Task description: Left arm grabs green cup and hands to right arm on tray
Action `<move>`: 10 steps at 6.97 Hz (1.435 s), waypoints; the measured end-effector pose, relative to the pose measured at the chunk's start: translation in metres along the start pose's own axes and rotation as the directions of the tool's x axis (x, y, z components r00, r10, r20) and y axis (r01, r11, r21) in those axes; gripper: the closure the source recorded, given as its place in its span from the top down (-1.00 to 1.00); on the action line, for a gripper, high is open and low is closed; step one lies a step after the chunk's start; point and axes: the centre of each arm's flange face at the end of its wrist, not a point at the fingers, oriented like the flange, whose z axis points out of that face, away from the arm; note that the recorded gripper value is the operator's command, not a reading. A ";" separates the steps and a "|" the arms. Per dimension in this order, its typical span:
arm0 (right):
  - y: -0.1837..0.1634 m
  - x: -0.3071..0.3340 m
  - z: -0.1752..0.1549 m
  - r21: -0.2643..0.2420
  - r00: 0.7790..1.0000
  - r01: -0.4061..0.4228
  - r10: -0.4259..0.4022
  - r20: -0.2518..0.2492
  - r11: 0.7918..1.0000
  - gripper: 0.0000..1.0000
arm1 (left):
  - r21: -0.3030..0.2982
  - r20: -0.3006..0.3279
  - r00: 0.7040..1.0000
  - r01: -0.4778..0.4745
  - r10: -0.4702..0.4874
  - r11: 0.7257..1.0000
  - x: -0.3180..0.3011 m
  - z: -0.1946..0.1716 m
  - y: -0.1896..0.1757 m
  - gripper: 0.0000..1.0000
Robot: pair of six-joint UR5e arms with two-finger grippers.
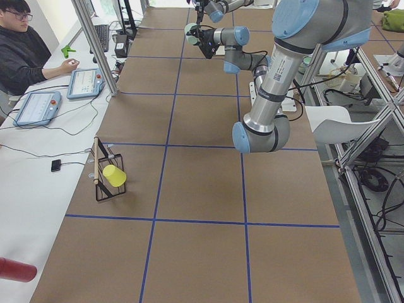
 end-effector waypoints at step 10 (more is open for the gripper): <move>0.016 -0.003 0.022 -0.002 0.997 -0.026 0.026 0.067 1.000 0.90 | -0.118 0.031 0.999 -0.006 0.009 0.993 -0.029 -0.009 0.004 -0.36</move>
